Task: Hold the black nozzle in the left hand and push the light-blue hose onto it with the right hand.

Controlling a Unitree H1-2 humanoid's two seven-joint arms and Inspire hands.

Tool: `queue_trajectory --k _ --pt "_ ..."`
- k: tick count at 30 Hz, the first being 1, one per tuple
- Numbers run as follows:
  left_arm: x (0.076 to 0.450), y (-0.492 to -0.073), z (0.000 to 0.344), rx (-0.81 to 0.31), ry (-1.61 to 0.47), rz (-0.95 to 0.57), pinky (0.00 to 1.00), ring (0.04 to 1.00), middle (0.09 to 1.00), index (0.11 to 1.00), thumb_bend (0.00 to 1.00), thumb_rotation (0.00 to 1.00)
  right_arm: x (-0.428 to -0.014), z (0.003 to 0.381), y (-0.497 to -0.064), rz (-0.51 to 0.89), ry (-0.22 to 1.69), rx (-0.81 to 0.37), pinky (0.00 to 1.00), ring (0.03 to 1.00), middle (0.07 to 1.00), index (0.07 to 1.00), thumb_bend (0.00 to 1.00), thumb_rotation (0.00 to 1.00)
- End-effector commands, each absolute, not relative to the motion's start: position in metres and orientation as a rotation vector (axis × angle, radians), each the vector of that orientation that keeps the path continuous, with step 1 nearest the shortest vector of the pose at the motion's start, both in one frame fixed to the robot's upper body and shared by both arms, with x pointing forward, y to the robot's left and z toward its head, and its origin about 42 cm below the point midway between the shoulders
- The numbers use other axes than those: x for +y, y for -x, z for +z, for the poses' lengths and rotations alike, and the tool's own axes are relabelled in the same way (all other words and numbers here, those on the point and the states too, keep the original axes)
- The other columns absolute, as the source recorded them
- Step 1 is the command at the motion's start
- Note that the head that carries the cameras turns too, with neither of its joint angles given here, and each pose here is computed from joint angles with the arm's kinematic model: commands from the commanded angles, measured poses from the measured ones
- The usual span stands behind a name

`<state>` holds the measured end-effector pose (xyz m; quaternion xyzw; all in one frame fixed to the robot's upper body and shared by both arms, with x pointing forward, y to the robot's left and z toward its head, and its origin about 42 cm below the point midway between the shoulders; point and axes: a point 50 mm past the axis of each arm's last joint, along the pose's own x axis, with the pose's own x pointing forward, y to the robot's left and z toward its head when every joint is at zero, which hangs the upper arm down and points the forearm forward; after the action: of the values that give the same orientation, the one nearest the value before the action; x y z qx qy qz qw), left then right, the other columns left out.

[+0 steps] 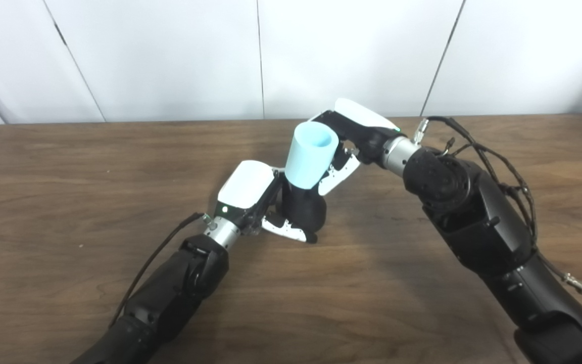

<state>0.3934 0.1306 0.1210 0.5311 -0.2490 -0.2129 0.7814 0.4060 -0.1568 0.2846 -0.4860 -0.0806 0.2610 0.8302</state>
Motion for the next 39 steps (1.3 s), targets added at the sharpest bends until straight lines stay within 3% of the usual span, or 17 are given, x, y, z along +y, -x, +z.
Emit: queue_trajectory --k 1,6,9,10,11,14,16,30,34,36,39 --pt "0.129 -0.346 0.055 -0.313 -1.209 -0.729 0.30 0.384 0.410 0.496 0.52 0.00 -0.159 0.274 -0.409 0.586 1.107 -0.117 0.30 0.420 0.482 0.495 0.52 0.00" --pt "0.130 -0.346 0.055 -0.316 -1.213 -0.728 0.32 0.399 0.416 0.498 0.52 0.00 -0.164 0.281 -0.409 0.562 1.079 -0.113 0.32 0.435 0.490 0.486 0.52 0.00" --pt "0.131 -0.346 0.054 -0.317 -1.212 -0.727 0.31 0.389 0.408 0.497 0.52 0.00 -0.166 0.286 -0.408 0.526 1.046 -0.127 0.37 0.468 0.487 0.639 0.55 0.00" --pt "0.132 -0.346 0.055 -0.313 -1.211 -0.728 0.31 0.384 0.407 0.497 0.52 0.00 -0.167 0.288 -0.408 0.509 1.047 -0.135 0.42 0.544 0.622 0.754 0.77 0.11" --pt "0.132 -0.346 0.055 -0.311 -1.211 -0.729 0.31 0.384 0.408 0.497 0.52 0.00 -0.167 0.290 -0.407 0.497 1.048 -0.140 0.45 0.606 0.708 0.811 0.85 0.17" --pt "0.133 -0.346 0.054 -0.311 -1.217 -0.733 0.31 0.384 0.407 0.498 0.52 0.00 -0.167 0.293 -0.408 0.461 1.066 -0.159 0.53 0.722 0.820 0.879 0.94 0.24" --pt "0.134 -0.346 0.054 -0.305 -1.215 -0.732 0.30 0.377 0.404 0.497 0.52 0.00 -0.168 0.295 -0.409 0.445 1.066 -0.170 0.59 0.774 0.858 0.909 0.94 0.25" --pt "0.134 -0.347 0.054 -0.304 -1.204 -0.728 0.29 0.379 0.407 0.495 0.52 0.00 -0.175 0.296 -0.411 0.457 1.055 -0.166 0.60 0.798 0.889 0.945 0.99 0.27" --pt "0.134 -0.347 0.053 -0.313 -1.200 -0.722 0.29 0.376 0.406 0.494 0.52 0.00 -0.182 0.297 -0.411 0.472 1.087 -0.095 0.66 0.900 0.974 0.996 0.95 0.19" --pt "0.135 -0.347 0.053 -0.313 -1.201 -0.720 0.29 0.371 0.407 0.495 0.52 0.00 -0.187 0.300 -0.409 0.454 1.142 -0.054 0.75 0.966 0.995 1.000 0.89 0.11" --pt "0.135 -0.348 0.053 -0.313 -1.202 -0.717 0.30 0.385 0.414 0.496 0.52 0.00 -0.195 0.308 -0.407 0.430 1.277 0.004 0.75 0.979 1.000 1.000 0.86 0.04"
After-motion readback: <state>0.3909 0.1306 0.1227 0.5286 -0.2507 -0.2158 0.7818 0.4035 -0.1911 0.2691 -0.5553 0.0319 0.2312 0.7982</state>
